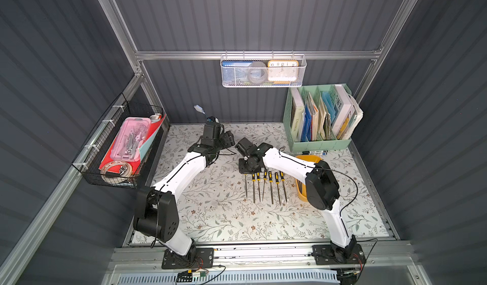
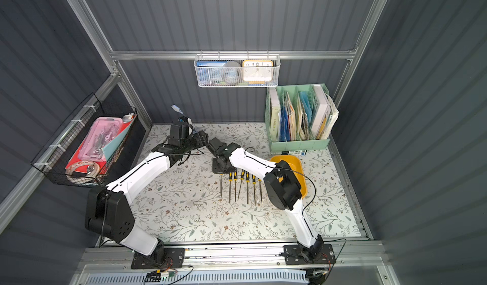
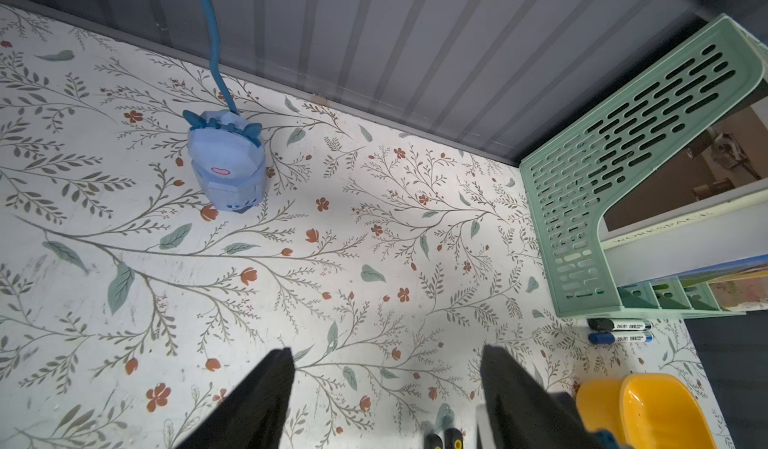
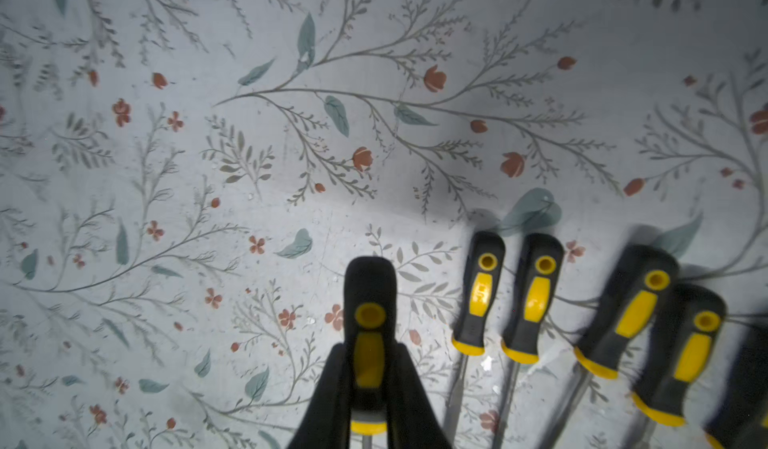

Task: Take the file tool out of the storage box
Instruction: Place the file tool at the center of the board.

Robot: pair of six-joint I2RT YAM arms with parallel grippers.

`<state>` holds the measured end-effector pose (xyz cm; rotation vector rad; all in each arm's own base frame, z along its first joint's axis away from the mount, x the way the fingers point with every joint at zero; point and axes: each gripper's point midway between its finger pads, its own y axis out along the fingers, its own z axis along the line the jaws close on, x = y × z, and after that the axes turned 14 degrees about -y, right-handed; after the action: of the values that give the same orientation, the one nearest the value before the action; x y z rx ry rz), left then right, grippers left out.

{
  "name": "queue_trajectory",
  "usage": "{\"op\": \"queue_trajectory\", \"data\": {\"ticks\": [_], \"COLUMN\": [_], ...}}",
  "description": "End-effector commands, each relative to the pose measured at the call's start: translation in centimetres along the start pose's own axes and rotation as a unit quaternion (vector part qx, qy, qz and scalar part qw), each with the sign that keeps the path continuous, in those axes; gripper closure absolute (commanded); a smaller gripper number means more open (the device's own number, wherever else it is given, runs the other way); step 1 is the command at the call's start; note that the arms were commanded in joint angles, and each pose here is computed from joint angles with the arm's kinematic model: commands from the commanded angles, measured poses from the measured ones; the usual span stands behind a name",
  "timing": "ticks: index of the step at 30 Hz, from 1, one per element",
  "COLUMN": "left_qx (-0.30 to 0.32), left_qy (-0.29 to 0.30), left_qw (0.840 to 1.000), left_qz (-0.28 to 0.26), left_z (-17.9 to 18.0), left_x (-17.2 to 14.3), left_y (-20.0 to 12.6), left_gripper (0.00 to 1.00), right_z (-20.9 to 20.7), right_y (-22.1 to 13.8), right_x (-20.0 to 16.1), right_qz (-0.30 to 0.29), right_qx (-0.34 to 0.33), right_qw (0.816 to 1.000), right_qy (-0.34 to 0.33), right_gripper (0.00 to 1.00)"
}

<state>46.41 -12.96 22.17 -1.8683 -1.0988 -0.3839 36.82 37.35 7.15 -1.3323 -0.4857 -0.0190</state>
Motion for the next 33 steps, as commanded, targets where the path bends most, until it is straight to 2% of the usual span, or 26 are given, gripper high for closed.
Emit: {"op": "queue_trajectory", "data": {"ticks": [1,16,21,26,33], "left_qx": [0.009,0.01,0.01,0.011,0.007], "left_qy": [-0.008,-0.01,-0.008,-0.004,-0.001], "left_qw": [1.0,1.0,1.0,1.0,1.0], "left_qz": [-0.005,0.001,0.001,-0.001,-0.005], "left_z": [0.8,1.1,1.0,0.9,0.5], "left_x": [0.1,-0.4,-0.3,-0.1,0.5], "left_y": [-1.1,-0.7,-0.7,-0.8,-0.8], "left_gripper": [0.23,0.23,0.23,0.23,0.23], "right_z": [-1.5,-1.6,-1.6,-1.5,-0.8], "right_y": [0.9,4.2,4.6,4.3,1.7], "right_x": [-0.4,-2.3,-2.5,-2.1,0.0], "right_qz": [0.013,0.049,0.052,0.049,0.019], "right_qx": [-0.035,-0.043,-0.043,-0.042,-0.033], "right_qw": [0.999,0.998,0.997,0.998,0.999], "right_qy": [0.025,0.026,0.028,0.025,0.02], "right_gripper": [1.0,1.0,0.94,0.82,0.7]}}
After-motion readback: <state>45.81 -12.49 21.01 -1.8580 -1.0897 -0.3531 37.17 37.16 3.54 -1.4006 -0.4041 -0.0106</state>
